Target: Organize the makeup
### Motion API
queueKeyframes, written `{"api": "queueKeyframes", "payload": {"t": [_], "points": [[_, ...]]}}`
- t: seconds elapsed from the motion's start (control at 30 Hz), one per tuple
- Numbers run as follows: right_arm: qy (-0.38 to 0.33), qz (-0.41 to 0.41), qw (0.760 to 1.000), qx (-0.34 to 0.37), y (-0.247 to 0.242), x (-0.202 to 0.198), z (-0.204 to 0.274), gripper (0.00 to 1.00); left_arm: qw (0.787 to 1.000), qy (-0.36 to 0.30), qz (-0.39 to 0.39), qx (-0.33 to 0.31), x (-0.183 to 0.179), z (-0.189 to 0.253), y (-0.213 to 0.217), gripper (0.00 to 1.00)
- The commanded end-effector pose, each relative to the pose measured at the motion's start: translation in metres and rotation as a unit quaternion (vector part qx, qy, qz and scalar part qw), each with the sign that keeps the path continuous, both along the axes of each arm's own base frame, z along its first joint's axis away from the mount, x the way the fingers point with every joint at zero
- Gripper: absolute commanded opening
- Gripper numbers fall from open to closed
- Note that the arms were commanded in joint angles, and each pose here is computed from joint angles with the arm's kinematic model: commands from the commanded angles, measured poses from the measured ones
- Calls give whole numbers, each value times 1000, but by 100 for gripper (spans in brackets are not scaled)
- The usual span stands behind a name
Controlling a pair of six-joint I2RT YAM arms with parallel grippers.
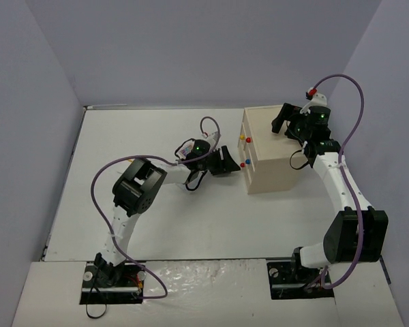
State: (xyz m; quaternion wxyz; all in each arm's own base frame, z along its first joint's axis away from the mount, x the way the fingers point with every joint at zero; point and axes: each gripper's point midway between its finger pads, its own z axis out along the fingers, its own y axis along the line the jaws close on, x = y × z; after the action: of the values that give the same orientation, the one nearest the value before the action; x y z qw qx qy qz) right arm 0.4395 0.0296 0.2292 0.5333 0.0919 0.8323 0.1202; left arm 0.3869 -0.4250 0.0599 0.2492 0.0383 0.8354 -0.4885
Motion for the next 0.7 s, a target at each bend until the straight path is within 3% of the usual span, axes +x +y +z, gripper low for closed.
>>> {"api": "queueKeyframes", "payload": {"t": [0.0,0.67], "points": [[12,31,999,19,20,-6,-2,97,988,-96,-35,-114,18,83,-29,52],[16,42,999,15,23,-6,-6,97,969,-125,-93,-191,21,84,-43,44]]}}
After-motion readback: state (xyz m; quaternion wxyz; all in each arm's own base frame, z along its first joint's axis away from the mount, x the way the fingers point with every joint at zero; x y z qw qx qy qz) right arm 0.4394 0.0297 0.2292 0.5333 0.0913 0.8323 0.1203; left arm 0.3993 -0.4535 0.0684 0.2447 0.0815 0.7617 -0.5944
